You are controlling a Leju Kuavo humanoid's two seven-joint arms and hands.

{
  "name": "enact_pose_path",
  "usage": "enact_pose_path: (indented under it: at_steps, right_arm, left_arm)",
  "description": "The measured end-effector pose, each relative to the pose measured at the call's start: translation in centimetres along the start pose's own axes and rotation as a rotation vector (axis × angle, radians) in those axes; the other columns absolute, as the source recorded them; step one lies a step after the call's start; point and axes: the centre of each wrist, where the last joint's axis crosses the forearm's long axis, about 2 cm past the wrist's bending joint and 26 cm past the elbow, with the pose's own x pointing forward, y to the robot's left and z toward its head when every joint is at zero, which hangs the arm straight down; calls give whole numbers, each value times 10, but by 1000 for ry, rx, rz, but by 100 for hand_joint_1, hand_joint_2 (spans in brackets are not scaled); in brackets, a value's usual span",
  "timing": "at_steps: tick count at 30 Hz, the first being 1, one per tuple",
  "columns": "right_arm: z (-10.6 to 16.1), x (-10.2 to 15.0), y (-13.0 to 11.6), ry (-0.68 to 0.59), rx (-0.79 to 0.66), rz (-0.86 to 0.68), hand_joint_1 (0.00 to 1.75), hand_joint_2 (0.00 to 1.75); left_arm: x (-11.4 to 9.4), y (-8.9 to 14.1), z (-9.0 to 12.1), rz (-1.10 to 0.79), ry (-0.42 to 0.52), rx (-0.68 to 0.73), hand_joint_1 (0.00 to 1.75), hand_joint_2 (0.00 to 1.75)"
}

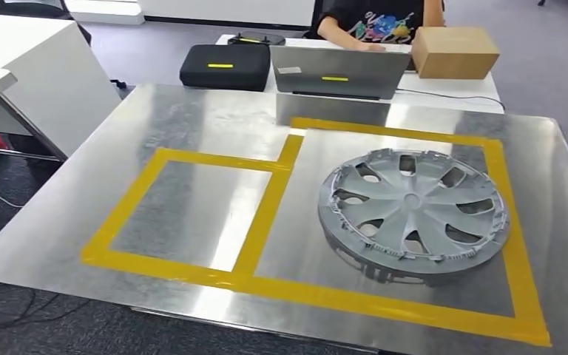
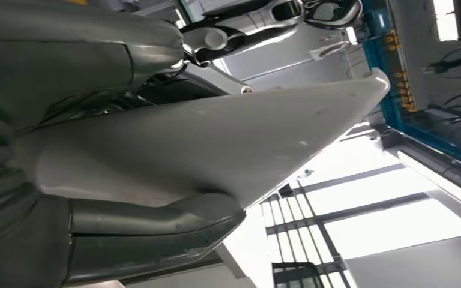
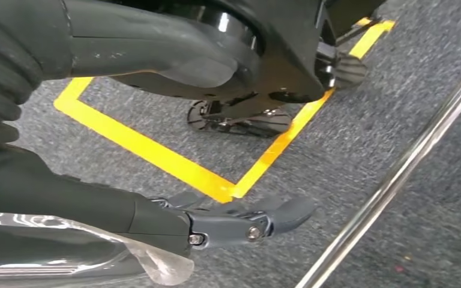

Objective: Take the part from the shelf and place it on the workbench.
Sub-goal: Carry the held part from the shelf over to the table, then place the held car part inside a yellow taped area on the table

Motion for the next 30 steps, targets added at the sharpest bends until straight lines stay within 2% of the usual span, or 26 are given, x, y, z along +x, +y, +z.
enact_pose_path:
  at_steps: [30]
  right_arm:
    - [1, 3, -4, -14, -4, 3, 0, 175]
  left_arm:
    - [-1, 1, 2, -22, 3, -15, 175, 175]
